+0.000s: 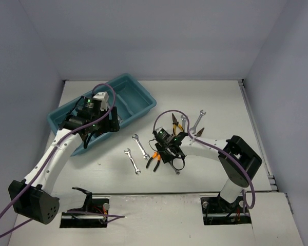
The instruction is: Sort the tools into containers
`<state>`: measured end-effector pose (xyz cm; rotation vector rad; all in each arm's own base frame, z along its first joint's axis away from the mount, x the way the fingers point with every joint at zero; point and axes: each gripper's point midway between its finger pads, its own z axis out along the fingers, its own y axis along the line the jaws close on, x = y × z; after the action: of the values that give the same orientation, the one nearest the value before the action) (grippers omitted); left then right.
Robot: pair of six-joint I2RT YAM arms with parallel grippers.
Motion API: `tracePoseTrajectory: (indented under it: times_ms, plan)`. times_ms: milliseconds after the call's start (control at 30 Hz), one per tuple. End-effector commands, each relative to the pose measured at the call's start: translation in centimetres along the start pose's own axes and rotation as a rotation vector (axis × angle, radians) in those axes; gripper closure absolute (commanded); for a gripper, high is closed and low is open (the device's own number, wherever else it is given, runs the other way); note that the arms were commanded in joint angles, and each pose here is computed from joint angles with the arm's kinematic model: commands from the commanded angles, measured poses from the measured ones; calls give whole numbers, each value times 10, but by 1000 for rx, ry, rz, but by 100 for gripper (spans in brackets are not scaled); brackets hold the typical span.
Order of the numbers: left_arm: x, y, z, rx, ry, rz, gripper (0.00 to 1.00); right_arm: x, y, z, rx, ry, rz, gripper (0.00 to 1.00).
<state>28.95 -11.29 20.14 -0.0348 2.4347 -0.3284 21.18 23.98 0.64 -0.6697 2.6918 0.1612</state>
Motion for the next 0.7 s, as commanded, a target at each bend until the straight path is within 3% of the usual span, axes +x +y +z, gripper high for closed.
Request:
tracePoseTrajectory:
  times_ms: [0, 33, 200, 500, 667]
  plan:
    - [-11, -6, -3, 15, -42, 5, 28, 19, -10, 6, 82, 85, 18, 86]
    - [-11, -7, -2, 21, -40, 5, 28, 21, -12, 6, 91, 93, 21, 99]
    - [-11, -15, -5, 46, -43, 14, 28, 3, -18, -2, 121, 36, 34, 100]
    - [-9, -50, -16, 167, -54, 44, 28, -88, -17, -52, 49, -194, 181, 100]
    - [-12, -79, -23, 316, -110, 51, 31, -134, -28, -81, -1, -298, 285, 100]
